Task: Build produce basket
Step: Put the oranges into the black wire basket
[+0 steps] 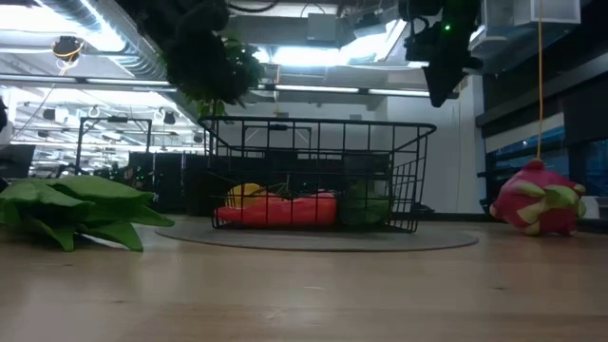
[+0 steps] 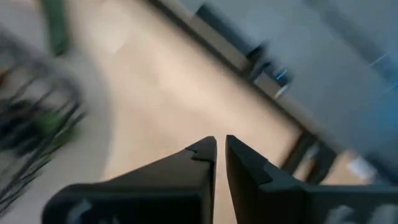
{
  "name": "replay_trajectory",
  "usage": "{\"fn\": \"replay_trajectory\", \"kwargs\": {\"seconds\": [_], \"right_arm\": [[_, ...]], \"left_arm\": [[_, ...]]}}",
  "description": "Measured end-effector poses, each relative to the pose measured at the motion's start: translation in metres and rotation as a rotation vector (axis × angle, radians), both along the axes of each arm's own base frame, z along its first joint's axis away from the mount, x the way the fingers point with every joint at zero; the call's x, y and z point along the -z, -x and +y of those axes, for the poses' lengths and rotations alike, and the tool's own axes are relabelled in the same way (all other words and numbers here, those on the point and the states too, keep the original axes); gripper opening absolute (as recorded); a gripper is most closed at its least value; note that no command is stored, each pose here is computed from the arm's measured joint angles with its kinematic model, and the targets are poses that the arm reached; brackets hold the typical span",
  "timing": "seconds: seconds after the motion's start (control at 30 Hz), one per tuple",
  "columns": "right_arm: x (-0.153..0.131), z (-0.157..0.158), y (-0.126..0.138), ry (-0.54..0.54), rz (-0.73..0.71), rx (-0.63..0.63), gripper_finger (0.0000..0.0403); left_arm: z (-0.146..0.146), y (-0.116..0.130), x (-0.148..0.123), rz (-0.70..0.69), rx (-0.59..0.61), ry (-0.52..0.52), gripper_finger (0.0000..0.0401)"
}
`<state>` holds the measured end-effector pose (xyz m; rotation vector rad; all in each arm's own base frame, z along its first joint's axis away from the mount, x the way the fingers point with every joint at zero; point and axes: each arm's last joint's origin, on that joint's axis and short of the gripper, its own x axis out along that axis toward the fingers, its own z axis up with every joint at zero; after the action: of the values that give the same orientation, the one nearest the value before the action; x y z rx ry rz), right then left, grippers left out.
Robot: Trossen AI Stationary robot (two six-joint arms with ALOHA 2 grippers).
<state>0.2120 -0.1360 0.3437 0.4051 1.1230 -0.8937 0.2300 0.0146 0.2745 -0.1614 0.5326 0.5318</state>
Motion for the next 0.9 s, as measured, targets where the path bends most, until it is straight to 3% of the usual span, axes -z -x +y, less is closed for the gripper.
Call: {"fn": "replay_trajectory", "kwargs": {"seconds": [0.1,0.23,0.4,0.5,0.73,0.9], "right_arm": [[0.004,0.017,0.003,-0.135,0.046,0.017,0.0029],[0.006,0.049,0.008,-0.237,0.169,0.042,0.0029],[-0.001,0.102,0.002,-0.387,0.068,-0.093,0.0029],[-0.004,0.137,0.003,-0.435,0.051,-0.105,0.0029],[-0.004,0.219,0.02,-0.536,0.048,0.112,0.0029],[0.005,0.275,0.038,-0.55,0.059,0.298,0.0029]], "left_arm": [[0.001,0.009,-0.01,-0.043,-0.034,-0.029,0.0135],[0.001,0.019,-0.019,-0.077,-0.047,-0.04,0.0135],[0.001,0.022,-0.021,-0.073,-0.032,-0.072,0.0135],[0.001,0.022,-0.021,-0.065,-0.026,-0.081,0.0135],[0.001,0.022,-0.021,-0.065,-0.025,-0.081,0.0135],[0.001,0.022,-0.021,-0.049,-0.009,-0.107,0.0135]]}}
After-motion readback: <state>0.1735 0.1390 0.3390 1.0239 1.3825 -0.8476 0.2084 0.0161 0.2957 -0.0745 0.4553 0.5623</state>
